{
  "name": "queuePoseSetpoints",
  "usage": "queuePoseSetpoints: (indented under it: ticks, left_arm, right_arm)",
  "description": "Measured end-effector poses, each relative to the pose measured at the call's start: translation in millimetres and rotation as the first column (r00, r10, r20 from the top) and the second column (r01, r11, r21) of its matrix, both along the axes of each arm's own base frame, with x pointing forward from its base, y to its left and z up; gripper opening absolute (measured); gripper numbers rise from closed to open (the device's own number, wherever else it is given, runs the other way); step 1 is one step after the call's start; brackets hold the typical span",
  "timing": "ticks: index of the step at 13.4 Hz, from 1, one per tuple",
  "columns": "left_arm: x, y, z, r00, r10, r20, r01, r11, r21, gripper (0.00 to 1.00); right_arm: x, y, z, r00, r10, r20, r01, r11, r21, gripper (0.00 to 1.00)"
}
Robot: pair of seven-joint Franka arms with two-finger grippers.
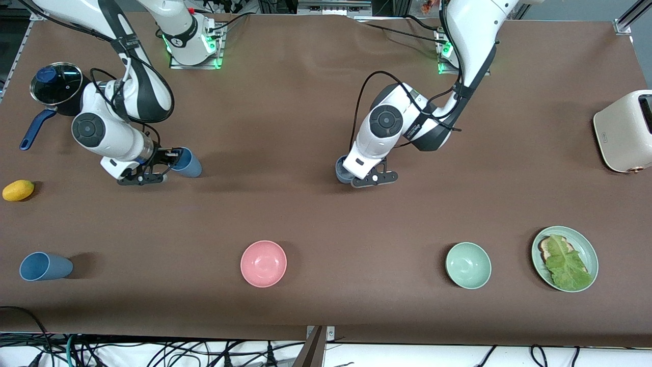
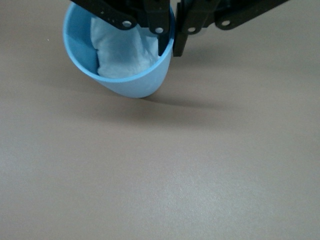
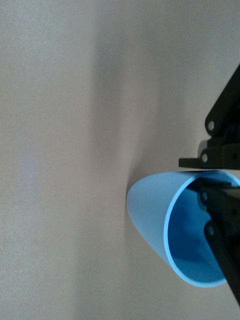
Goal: Stack blue cups with both arms
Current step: 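Lower the tissue cup into the blue cup held by the right gripper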
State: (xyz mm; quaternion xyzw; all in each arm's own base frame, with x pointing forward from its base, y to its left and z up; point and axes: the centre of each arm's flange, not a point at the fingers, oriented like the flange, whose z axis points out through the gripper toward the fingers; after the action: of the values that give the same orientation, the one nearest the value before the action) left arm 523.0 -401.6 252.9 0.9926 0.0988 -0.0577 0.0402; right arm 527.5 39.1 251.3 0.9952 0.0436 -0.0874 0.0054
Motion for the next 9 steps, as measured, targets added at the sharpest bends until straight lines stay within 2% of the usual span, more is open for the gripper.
queuePoseSetpoints:
  ticks: [3,5,7,9]
  left_arm:
    - [5.8,0.2,7.0,1.000,0.007,0.011,-0.006,1.000,-0.006,0.41]
    - [8.6,2.4,24.5,1.000,0.004,0.000,-0.004,1.000,0.010,0.61]
    - [14.6,11.8,61.2,0.999,0.007,-0.033,-0.005,0.999,0.052,0.81]
    - [28.0,32.9,110.9,0.997,0.002,-0.073,0.005,0.996,0.094,0.99]
  right_arm:
    - [6.1,2.0,6.9,1.000,0.002,0.021,-0.002,1.000,0.003,0.05]
    - [19.9,11.9,23.3,0.999,0.017,0.047,-0.017,1.000,0.007,0.05]
    - [39.8,40.1,51.4,1.000,0.011,0.025,-0.011,1.000,-0.002,0.05]
    - [59.6,97.4,79.2,0.999,-0.031,0.017,0.031,0.999,-0.019,0.05]
